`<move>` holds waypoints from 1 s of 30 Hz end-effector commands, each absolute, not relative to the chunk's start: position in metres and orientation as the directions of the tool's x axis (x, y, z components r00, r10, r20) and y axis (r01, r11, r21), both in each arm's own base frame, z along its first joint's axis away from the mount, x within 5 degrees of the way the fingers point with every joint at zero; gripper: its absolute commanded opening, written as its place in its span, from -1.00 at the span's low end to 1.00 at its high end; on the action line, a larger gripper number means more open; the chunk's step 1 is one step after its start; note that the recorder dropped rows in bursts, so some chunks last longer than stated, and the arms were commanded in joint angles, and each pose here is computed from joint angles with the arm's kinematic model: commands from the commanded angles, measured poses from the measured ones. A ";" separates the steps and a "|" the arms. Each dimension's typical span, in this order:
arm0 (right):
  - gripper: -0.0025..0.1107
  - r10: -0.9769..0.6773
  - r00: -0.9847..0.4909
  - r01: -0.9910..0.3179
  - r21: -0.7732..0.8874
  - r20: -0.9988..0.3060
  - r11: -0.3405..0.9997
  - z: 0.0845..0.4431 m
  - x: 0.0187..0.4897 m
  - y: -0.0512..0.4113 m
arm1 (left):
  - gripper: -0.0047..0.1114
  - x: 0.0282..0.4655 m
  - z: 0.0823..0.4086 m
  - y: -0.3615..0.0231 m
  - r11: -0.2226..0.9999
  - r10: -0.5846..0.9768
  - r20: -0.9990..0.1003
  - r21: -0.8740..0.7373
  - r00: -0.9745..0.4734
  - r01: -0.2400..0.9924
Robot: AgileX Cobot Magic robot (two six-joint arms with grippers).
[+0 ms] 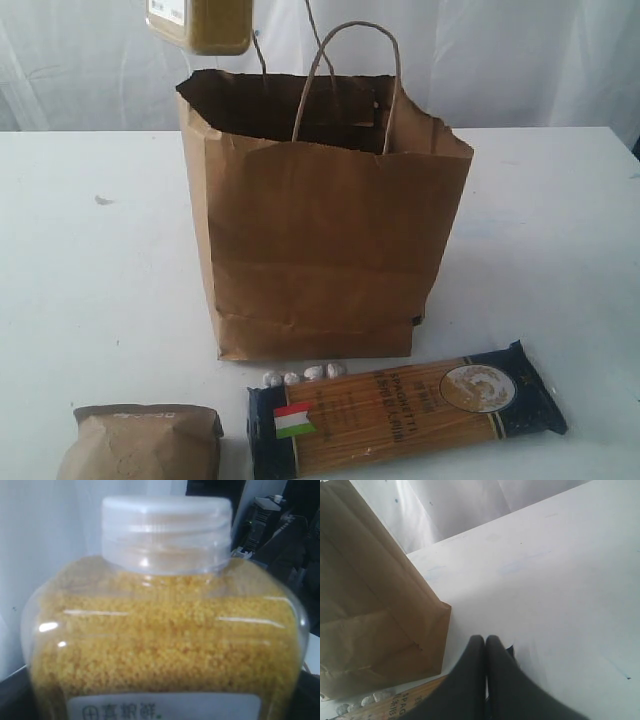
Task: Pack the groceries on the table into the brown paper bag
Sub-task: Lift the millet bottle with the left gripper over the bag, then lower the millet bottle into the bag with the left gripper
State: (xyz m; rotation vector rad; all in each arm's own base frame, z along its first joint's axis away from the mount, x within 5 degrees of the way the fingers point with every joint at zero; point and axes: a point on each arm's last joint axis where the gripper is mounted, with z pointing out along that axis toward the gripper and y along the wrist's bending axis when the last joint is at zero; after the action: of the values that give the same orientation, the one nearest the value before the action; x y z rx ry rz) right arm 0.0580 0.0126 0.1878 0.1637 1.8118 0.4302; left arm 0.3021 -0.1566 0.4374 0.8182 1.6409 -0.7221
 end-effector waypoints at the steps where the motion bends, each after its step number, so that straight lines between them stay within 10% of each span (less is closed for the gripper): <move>1: -0.96 0.325 -0.273 -0.106 0.364 -0.905 0.925 0.187 0.058 0.012 | -0.92 0.300 0.445 -0.173 0.562 0.082 -0.991 -0.040 -0.104 0.826; 30: -0.96 0.327 -0.273 -0.106 0.366 -0.905 0.924 0.187 0.058 0.012 | -0.92 0.326 0.343 -0.201 0.483 0.287 -0.913 -0.123 -0.290 0.867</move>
State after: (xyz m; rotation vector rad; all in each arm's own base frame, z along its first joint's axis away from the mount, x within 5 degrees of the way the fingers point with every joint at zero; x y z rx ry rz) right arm 0.0580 0.0126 0.1878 0.1641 1.8118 0.4305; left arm 0.3313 -0.2004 0.3359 0.9976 1.8415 -0.7469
